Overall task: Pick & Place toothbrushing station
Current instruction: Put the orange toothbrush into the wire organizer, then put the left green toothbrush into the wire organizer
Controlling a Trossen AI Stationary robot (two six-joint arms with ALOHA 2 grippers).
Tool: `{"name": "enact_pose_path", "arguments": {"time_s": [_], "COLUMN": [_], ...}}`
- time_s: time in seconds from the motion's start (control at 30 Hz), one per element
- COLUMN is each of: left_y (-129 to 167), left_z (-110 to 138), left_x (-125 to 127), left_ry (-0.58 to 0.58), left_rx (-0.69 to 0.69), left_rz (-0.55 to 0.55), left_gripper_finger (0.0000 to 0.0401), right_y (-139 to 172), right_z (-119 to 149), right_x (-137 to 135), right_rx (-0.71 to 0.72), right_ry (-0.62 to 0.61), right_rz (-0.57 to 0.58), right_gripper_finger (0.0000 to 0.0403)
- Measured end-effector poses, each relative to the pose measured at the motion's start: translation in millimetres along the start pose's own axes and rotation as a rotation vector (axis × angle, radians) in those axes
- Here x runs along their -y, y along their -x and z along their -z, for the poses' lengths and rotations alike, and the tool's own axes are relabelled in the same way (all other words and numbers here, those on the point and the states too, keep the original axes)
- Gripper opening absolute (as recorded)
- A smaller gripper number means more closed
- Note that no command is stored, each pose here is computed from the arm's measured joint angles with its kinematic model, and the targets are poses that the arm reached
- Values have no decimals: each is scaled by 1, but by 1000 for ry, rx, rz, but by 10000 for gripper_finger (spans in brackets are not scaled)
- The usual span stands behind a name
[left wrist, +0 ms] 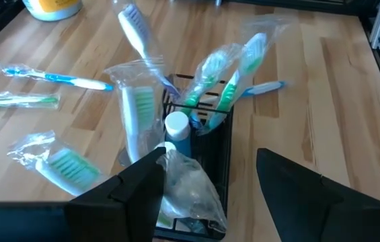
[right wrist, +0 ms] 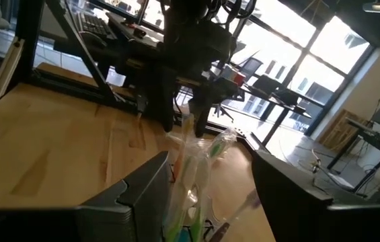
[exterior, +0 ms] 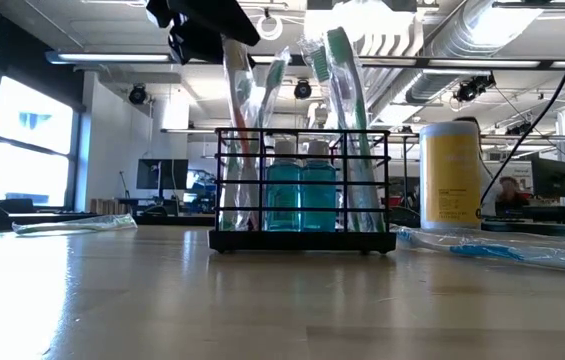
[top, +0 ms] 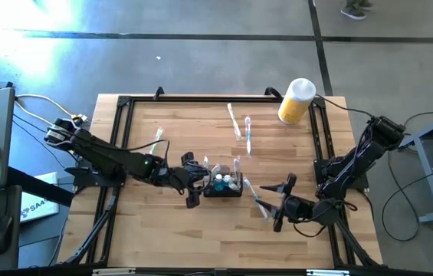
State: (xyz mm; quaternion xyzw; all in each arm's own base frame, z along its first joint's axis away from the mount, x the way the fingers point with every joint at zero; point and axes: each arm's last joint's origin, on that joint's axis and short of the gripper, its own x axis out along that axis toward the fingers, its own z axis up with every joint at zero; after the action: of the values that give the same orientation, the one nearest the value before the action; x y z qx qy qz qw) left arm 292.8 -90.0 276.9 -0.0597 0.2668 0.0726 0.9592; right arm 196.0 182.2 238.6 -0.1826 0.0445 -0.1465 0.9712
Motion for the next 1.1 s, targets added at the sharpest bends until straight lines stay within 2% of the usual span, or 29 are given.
{"name": "enact_pose_path", "arguments": {"time_s": [0.37, 0.53, 0.77, 0.83, 0.9, 1.1], "left_y": [17, 28, 49, 56, 64, 84], "left_z": [-22, -35, -58, -59, -59, -45], "left_x": [0, -1, -4, -7, -13, -37], "left_ry": [-10, -34, -71, -90, -97, -29], "left_rx": [-88, -107, -126, -152, -185, -340], "left_rz": [-44, -92, -135, -197, -305, -596], "left_gripper_finger": [226, 226, 226, 226, 226, 225], "right_y": [0, 0, -2, -6, -10, -21], "right_z": [0, -1, 0, 0, 1, 3], "right_x": [0, -2, -1, 1, 3, 10], "right_rx": [2, 24, 20, 16, 9, -7], "right_ry": [-35, -46, -16, -13, -5, 41], "right_rz": [-7, -82, -68, -55, -39, 2], "right_gripper_finger": [203, 203, 203, 203, 203, 203]}}
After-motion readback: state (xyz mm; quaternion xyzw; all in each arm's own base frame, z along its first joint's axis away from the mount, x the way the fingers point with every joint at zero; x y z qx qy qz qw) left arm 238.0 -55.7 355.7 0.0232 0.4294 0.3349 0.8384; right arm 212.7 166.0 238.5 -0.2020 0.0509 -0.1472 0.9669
